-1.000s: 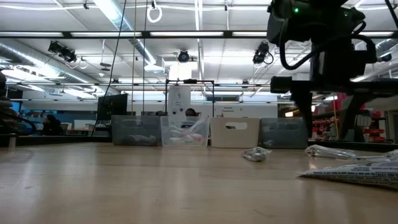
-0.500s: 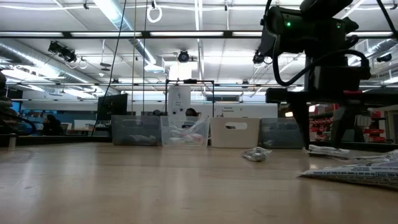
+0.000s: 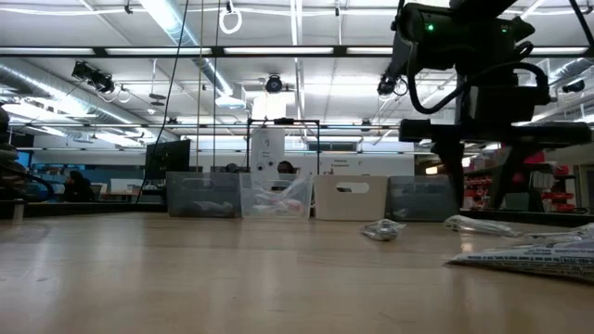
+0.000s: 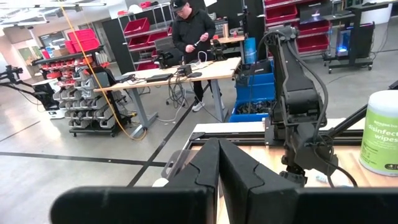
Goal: Pick & Place Travel size toiletries
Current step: Put the silver nail cutter into the white bin
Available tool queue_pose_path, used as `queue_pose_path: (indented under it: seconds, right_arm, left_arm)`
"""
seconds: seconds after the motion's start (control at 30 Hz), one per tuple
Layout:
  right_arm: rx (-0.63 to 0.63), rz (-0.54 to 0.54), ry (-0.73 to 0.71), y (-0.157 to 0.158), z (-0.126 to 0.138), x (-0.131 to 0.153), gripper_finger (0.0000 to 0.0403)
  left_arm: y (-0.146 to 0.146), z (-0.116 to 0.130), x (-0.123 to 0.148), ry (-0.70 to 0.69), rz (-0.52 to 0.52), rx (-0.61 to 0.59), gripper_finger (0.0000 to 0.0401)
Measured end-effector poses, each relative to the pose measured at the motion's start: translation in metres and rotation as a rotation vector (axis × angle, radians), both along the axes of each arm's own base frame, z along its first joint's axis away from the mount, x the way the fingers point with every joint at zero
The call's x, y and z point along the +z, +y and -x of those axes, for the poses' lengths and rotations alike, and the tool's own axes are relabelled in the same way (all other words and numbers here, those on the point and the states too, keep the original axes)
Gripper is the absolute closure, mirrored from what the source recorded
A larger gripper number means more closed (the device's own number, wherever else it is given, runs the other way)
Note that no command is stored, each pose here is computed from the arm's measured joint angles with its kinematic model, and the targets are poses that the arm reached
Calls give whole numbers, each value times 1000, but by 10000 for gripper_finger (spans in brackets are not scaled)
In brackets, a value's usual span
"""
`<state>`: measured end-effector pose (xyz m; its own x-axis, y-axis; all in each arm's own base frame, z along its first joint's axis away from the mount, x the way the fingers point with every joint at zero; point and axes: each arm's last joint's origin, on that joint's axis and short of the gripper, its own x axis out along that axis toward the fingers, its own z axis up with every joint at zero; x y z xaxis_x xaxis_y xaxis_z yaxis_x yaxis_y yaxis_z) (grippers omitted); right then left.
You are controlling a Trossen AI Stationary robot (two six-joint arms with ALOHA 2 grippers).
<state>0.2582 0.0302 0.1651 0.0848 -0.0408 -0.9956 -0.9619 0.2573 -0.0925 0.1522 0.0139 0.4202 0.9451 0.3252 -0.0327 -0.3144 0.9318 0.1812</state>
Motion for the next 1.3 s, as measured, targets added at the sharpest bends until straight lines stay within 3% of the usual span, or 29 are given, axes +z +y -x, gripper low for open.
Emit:
queue_pose_path:
  seconds: [0.43, 0.8, 1.3]
  right_arm:
    - [31, 23, 53, -19, 12, -22, 232]
    - [18, 39, 6, -20, 8, -22, 250]
    - [0, 27, 38, -21, 16, -29, 344]
  left_arm:
    - [0, 0, 0, -3, 8, 1, 383]
    - [0, 0, 0, -4, 10, 9, 383]
    - [0, 0, 0, -4, 10, 9, 383]
